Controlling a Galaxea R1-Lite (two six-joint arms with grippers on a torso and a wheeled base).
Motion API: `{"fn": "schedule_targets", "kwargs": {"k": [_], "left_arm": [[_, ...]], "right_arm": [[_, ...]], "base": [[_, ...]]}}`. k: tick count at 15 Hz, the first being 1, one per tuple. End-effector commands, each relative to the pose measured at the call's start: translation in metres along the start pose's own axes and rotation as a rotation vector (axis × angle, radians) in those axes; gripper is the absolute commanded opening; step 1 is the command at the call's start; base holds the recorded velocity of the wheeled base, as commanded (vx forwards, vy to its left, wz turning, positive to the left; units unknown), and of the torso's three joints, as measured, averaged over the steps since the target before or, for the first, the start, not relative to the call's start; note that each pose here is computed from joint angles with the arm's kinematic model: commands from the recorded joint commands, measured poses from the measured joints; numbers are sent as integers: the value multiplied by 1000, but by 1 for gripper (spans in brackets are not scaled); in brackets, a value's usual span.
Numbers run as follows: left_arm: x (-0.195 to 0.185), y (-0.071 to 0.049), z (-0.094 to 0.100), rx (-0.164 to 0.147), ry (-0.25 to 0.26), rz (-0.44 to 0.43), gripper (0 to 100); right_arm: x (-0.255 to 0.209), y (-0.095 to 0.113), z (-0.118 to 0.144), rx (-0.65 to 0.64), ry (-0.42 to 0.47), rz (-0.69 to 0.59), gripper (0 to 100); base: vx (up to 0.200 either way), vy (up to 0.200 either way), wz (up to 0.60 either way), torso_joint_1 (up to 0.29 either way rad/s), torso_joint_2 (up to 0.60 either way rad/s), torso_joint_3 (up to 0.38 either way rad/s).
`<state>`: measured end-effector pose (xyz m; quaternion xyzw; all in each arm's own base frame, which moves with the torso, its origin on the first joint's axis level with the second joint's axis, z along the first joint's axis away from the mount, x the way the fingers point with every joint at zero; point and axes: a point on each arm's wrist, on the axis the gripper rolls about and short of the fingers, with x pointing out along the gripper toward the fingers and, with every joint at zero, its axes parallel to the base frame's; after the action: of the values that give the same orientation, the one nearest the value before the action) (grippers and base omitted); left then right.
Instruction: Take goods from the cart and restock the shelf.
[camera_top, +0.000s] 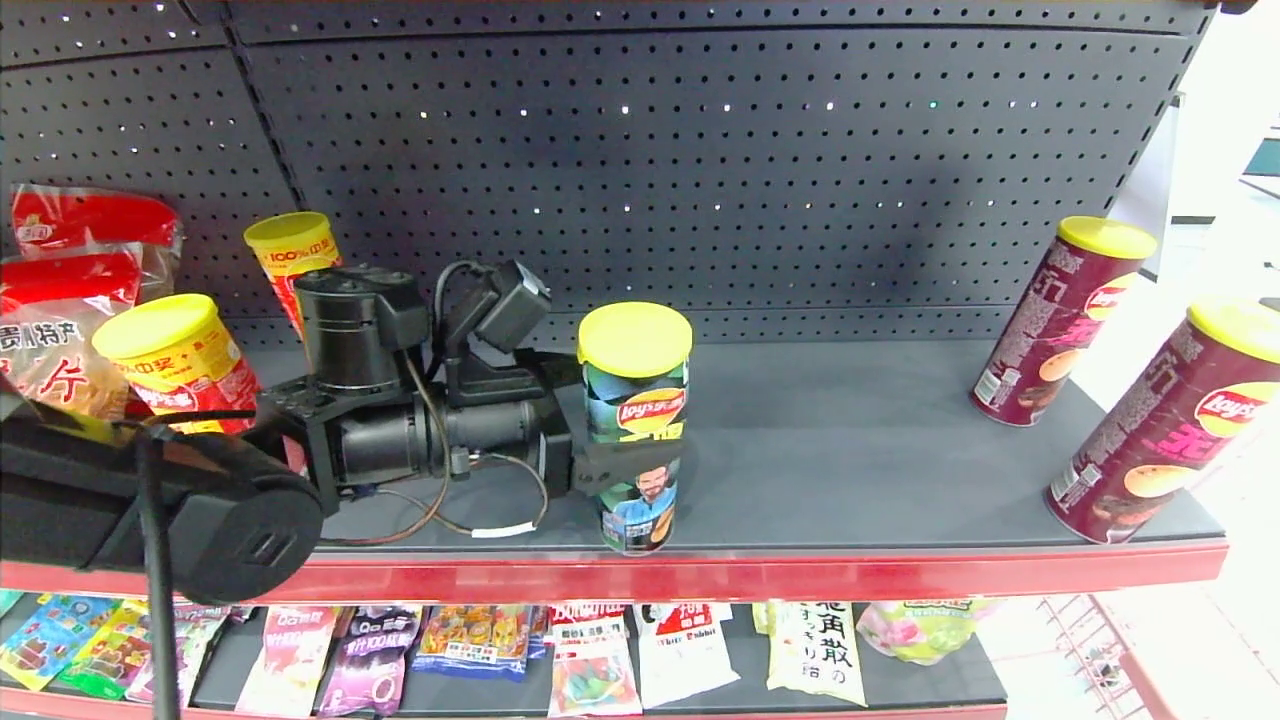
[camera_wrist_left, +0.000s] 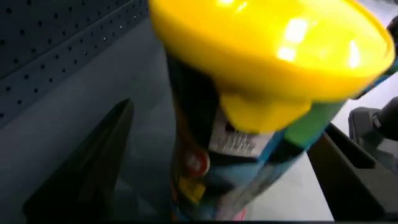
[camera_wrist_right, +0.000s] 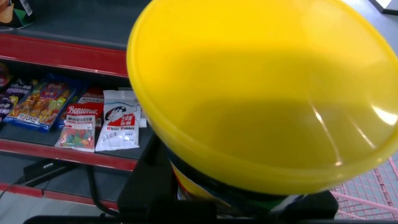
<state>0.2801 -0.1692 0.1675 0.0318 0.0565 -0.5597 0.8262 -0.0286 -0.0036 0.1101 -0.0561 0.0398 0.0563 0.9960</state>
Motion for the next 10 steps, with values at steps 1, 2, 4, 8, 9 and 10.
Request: {"fn": "schedule_targets", "kwargs": {"k": [1,2,4,8,9,10], "left_arm": [[-27,-11,-7,-10,8,30,100],[-39,-17,-12,-16,12,43,100],[-72,-36,-17,-25,12,78,100],[-122,-72,-20,-8,-7,214,100],[-132,-80,-21,-10,-18,273,100],[-142,-89,-20,-22,-46,326,100]], "right_arm": [[0,0,0,0,2,1,0],[0,0,0,0,2,1,0],[0,0,0,-2,3,2,0],[2,1,-4,-2,19,12,0],[2,1,-6,-2,23,14,0],[3,1,-7,-2,27,13,0]], "base": [[0,0,0,0,0,0],[0,0,0,0,0,0],[0,0,0,0,0,0],[0,0,0,0,0,0],[0,0,0,0,0,0],[0,0,0,0,0,0]]}}
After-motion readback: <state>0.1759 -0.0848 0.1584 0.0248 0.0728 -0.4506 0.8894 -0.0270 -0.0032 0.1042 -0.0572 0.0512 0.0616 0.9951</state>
